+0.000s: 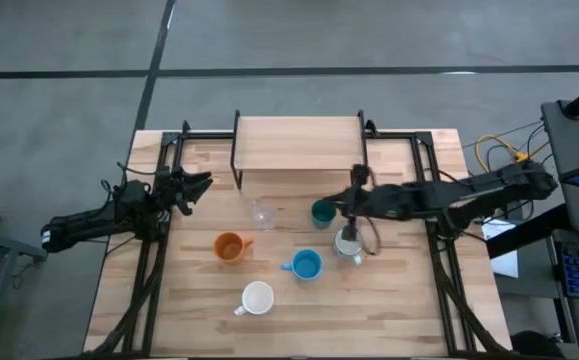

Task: Stack small to large cups/mugs on shelf
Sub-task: Put the transparent mug on the shelf

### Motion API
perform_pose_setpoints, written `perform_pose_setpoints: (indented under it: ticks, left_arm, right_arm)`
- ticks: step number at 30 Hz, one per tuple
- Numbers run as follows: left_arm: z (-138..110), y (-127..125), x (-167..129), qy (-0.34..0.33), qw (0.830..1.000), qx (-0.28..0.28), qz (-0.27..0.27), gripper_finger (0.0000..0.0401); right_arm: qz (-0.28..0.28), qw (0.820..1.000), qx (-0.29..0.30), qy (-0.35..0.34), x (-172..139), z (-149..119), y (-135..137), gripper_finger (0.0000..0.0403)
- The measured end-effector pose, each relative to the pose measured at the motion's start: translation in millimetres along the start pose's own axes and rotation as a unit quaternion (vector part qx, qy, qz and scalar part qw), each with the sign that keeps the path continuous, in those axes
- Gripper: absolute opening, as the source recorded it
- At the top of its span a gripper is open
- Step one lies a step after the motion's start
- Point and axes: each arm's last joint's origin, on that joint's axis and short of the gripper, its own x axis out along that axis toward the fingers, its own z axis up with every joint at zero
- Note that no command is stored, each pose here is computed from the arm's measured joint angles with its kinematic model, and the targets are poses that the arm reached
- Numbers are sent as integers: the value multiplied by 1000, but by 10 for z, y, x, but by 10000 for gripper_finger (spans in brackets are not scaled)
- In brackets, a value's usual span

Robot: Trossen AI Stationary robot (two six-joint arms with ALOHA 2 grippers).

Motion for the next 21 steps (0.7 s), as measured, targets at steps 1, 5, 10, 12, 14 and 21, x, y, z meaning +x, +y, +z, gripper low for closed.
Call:
perform_pose_setpoints:
  ticks: [1,5,10,12,14,21]
  left_arm:
    - [0,0,0,0,1000,0,0,157]
    - [-1,1,0,1,1000,0,0,157]
    - [-4,0,0,3,1000,0,-2,157]
    - [-5,0,0,3,1000,1,-2,157]
    - [-7,1,1,3,1000,1,-2,157]
    - [-17,5,2,8,1000,2,-1,157]
  right_arm:
    - [13,1000,-6,17,70,44,-2,9]
    - [80,993,-38,77,308,232,-16,9]
    - [165,971,-88,146,533,408,-42,9]
    - [194,961,-107,166,600,465,-57,9]
    - [215,952,-123,180,663,527,-84,9]
    - [249,933,-171,196,917,694,-180,9]
